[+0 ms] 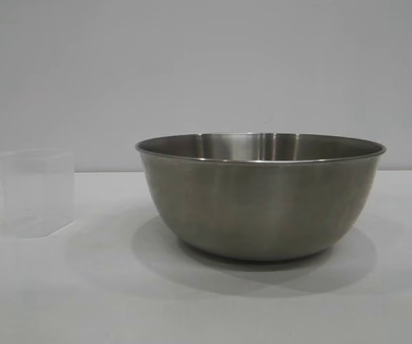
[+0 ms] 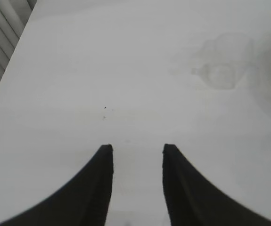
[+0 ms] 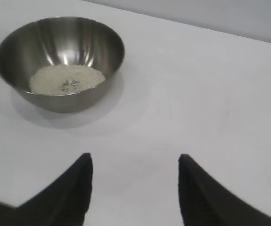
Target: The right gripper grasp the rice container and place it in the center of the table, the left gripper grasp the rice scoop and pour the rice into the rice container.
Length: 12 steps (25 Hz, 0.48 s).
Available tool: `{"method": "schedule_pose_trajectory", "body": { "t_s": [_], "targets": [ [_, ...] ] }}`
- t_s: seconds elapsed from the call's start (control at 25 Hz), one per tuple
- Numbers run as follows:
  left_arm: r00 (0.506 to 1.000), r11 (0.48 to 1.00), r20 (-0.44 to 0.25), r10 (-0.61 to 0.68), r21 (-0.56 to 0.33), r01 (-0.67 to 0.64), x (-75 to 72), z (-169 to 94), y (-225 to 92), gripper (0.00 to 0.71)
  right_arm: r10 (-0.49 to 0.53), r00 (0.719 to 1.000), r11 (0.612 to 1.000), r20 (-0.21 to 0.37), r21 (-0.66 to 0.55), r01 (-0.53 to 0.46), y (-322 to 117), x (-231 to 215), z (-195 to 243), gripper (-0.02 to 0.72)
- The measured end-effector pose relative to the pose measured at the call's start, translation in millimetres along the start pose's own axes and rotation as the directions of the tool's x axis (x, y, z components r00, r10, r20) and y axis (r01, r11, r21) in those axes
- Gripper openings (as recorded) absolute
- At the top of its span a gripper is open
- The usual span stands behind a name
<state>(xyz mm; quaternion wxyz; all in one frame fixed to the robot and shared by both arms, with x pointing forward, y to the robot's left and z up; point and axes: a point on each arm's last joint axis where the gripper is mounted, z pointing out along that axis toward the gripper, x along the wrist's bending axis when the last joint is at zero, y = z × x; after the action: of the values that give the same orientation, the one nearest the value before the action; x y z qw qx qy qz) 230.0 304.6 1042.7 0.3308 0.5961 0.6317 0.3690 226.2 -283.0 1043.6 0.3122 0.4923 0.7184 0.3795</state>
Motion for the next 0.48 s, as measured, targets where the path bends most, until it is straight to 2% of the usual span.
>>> {"method": "schedule_pose_trajectory", "body": {
  "t_s": [0.48],
  "targets": [
    [1.000,1.000,0.000,0.000,-0.002,0.000,0.0,0.0,0.2,0.230,0.005,1.000,1.000,0.009,0.001,-0.005,0.1,0.1,0.2,0.384]
  ]
}}
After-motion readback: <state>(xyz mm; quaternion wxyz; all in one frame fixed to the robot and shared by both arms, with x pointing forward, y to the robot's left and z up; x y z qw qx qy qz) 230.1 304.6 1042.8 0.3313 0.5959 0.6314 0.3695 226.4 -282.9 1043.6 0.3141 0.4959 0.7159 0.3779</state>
